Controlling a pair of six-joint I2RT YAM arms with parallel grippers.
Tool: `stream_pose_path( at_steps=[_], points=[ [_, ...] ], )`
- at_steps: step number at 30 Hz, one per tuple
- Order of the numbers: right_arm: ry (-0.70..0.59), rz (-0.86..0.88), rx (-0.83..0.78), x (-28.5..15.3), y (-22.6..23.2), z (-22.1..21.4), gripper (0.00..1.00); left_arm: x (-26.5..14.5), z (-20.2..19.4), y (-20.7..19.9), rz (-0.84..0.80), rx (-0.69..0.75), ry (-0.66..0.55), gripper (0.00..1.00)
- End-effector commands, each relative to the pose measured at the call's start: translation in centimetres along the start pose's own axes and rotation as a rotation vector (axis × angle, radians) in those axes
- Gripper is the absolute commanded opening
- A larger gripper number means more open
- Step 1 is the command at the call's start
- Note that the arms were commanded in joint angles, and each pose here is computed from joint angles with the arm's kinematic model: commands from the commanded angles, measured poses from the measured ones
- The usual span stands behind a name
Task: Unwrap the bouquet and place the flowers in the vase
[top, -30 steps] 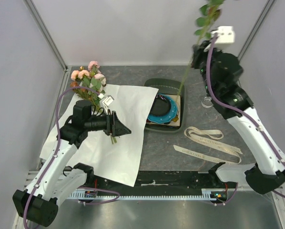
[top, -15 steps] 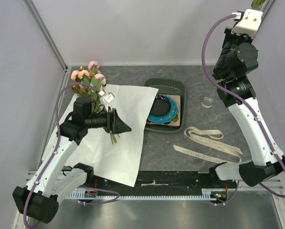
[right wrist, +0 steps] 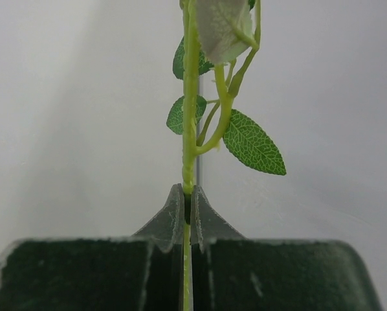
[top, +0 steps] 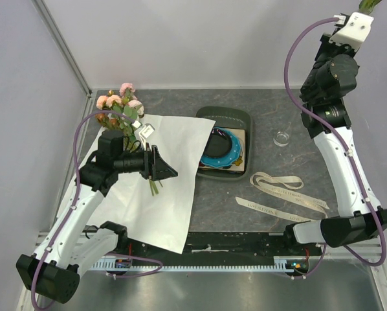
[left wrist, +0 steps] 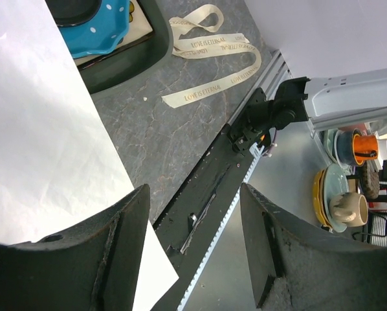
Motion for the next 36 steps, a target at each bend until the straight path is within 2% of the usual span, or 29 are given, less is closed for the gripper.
stream_pose_path(
  at_steps=[1,14,22,36],
  points=[
    [-0.055,0.028,0.077,1.0,0.9,1.4,0.00,-0.5,0.8,-1.0,-0.006,0.047,-0.028,0.64],
    [-0.022,0.053,0.064,1.4,2.5,-1.8,0.00,-0.5,1.0,-1.3,-0.009,0.049,-0.030,0.64],
    [0.012,0.083,0.079,0.5,3.5,-5.5,0.00,-0.5,0.9,-1.2,-0.008,0.048,-0.028,0.64],
    [0.141,0.161,0.040,-1.3,7.2,-16.8,0.00,-0.3,0.9,-0.9,-0.008,0.046,-0.020,0.64]
  ],
)
Point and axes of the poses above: each gripper's point midway between its finger pads, its own x axis out along the fingers, its own y axis along the line the jaws close on, z = x × y, the point moved 3 cm from there along -x, back along the fingers, and after that the axes turned 13 degrees about -x, right-handed, at the moved point
